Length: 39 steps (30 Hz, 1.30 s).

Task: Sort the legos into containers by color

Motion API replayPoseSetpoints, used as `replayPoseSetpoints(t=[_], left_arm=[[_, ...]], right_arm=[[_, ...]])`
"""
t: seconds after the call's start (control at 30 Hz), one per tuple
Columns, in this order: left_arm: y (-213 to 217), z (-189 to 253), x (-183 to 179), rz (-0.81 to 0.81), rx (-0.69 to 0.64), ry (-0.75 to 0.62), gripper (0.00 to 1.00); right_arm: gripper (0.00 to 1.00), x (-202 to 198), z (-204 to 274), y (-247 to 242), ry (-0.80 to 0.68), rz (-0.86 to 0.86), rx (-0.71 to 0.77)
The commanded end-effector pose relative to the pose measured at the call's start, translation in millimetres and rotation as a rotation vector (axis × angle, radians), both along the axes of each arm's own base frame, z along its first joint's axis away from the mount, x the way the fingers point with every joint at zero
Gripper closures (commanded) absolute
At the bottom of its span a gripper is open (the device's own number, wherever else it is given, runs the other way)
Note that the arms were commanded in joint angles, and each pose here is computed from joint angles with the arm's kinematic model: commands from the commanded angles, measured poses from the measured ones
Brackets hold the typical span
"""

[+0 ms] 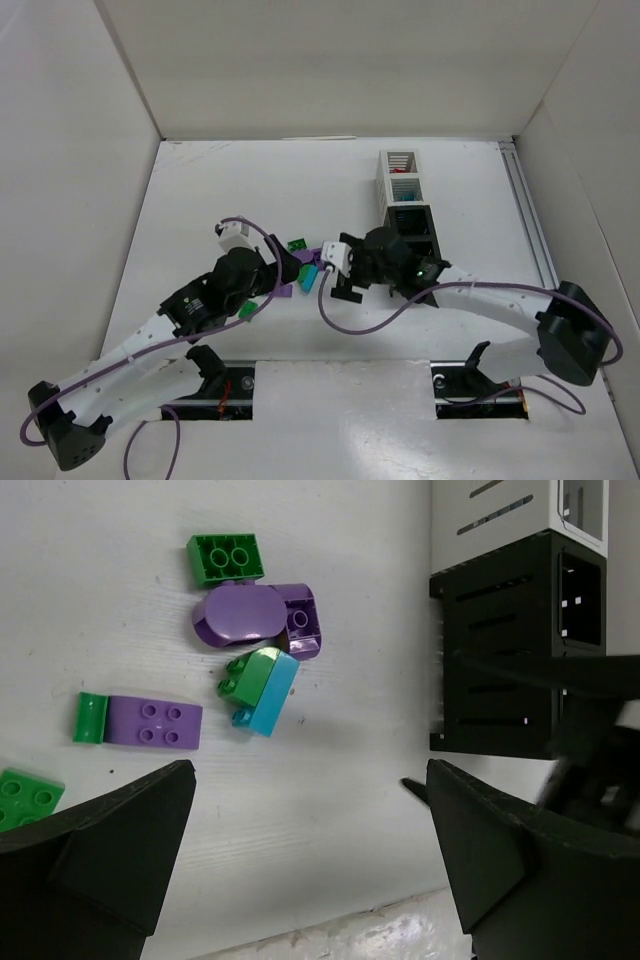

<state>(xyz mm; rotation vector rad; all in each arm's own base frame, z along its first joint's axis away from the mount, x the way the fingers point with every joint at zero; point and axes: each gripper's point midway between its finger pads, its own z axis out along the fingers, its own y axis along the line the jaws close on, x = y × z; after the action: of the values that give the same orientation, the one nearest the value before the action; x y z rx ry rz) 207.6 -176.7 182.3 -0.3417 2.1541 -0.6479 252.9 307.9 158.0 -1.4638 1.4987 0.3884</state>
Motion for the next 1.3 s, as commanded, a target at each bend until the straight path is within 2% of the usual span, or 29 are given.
replayPoseSetpoints(t=[0.0, 0.3, 0.73, 0.97, 1.17, 1.27], left_arm=[[13.3, -1.0, -5.9, 0.046, -0.018, 0.004, 0.0], [21.4, -9.7, -11.6, 0.066, -0.009, 0.024, 0.0], [25.6, -11.5, -13.5, 0.078, -0.003, 0.032, 0.0], [25.2, -13.6, -13.1, 0.079, 0.004, 0.038, 0.0], [26.2, -13.2, -12.1, 0.091, 0.0, 0.036, 0.0], [26.2, -13.2, -12.1, 0.091, 0.0, 0.036, 0.0]], right_arm=[[0.03, -16.2, -17.9, 25.8, 0.066, -0.015, 0.079], [0.03, -15.0, -84.7, 74.8, 0.2, -0.042, 0.06], [0.02, 2.7, -123.6, 96.2, 0.264, -0.079, 0.05], [0.11, 6.4, -118.8, 95.3, 0.219, -0.04, 0.039], [0.43, 4.2, -127.0, 81.4, 0.237, -0.071, 0.022], [0.46, 8.9, -127.6, 78.2, 0.243, -0.122, 0.027]])
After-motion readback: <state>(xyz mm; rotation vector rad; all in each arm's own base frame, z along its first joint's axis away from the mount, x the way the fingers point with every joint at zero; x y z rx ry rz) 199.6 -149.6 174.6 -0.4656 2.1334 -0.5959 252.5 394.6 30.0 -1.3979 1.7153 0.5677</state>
